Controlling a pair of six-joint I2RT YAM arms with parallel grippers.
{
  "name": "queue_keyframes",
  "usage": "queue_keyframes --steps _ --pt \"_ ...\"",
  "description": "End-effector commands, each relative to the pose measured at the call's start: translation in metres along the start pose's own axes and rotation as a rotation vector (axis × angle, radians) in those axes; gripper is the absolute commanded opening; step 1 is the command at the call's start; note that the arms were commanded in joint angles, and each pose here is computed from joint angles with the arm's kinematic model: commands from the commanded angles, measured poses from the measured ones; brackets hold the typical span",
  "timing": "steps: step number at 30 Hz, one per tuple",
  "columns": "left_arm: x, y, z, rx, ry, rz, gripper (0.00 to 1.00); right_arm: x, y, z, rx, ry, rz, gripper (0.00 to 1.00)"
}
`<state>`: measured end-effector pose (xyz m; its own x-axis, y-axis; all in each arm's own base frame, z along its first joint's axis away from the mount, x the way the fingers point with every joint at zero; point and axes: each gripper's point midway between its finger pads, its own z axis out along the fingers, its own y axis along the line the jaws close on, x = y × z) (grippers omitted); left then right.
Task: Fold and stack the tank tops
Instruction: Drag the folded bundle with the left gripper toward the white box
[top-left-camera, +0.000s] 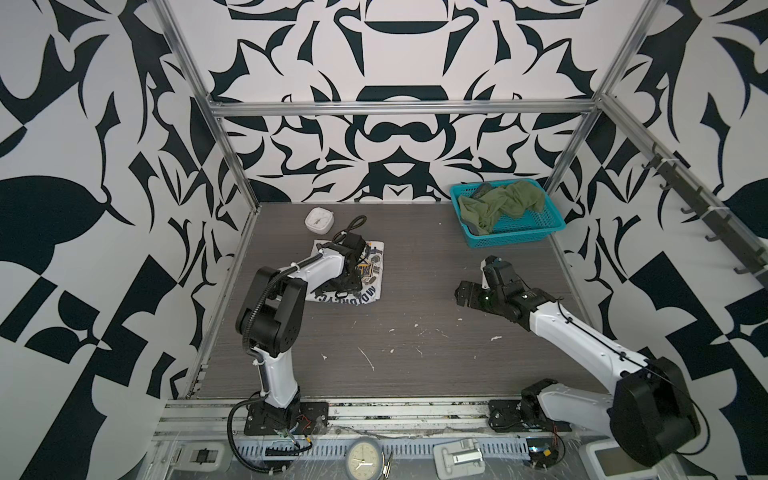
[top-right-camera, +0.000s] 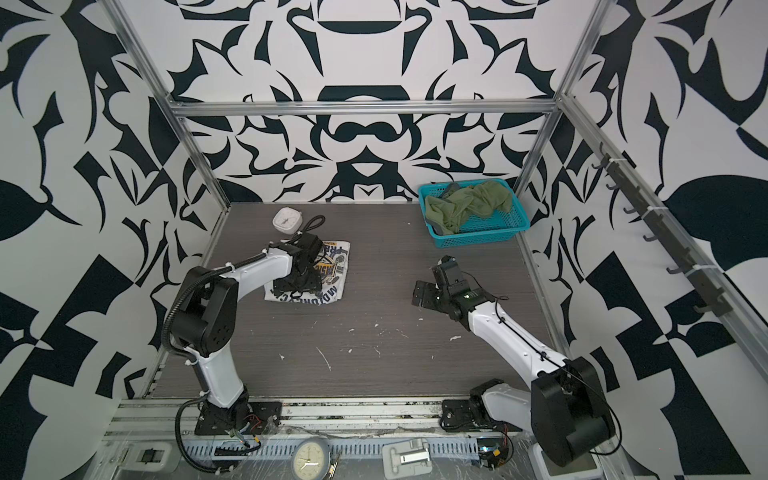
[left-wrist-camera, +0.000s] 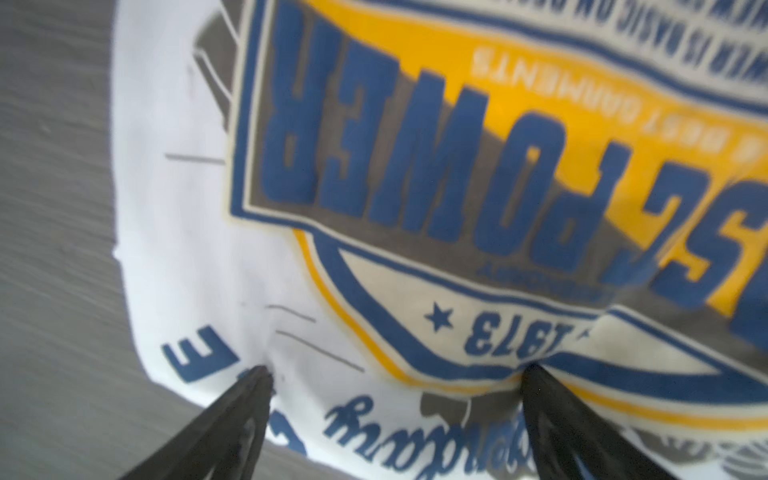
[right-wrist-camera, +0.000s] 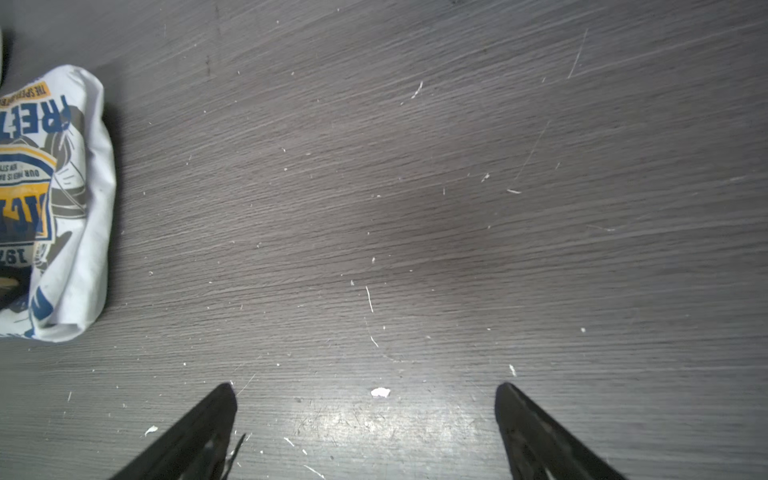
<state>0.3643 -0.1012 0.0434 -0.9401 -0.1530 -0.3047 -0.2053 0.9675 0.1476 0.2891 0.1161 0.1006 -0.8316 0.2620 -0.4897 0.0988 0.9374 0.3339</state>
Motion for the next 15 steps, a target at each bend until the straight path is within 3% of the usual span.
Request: queue_keyframes --steps 1,9,15 --pt "-0.003 0.034 0.010 -0.062 0.030 -0.023 0.96 -0.011 0.002 -0.013 0.004 -0.043 -0.001 0.99" --pt "-0.030 0.099 0.017 -0.121 0.033 -0.116 0.96 -0.012 -0.005 -0.020 0.025 -0.077 -0.015 0.99" --pt "-0.056 0.149 0.034 -0.172 0.071 -0.278 0.96 -0.014 -0.005 -0.027 0.032 -0.081 -0.031 1.00"
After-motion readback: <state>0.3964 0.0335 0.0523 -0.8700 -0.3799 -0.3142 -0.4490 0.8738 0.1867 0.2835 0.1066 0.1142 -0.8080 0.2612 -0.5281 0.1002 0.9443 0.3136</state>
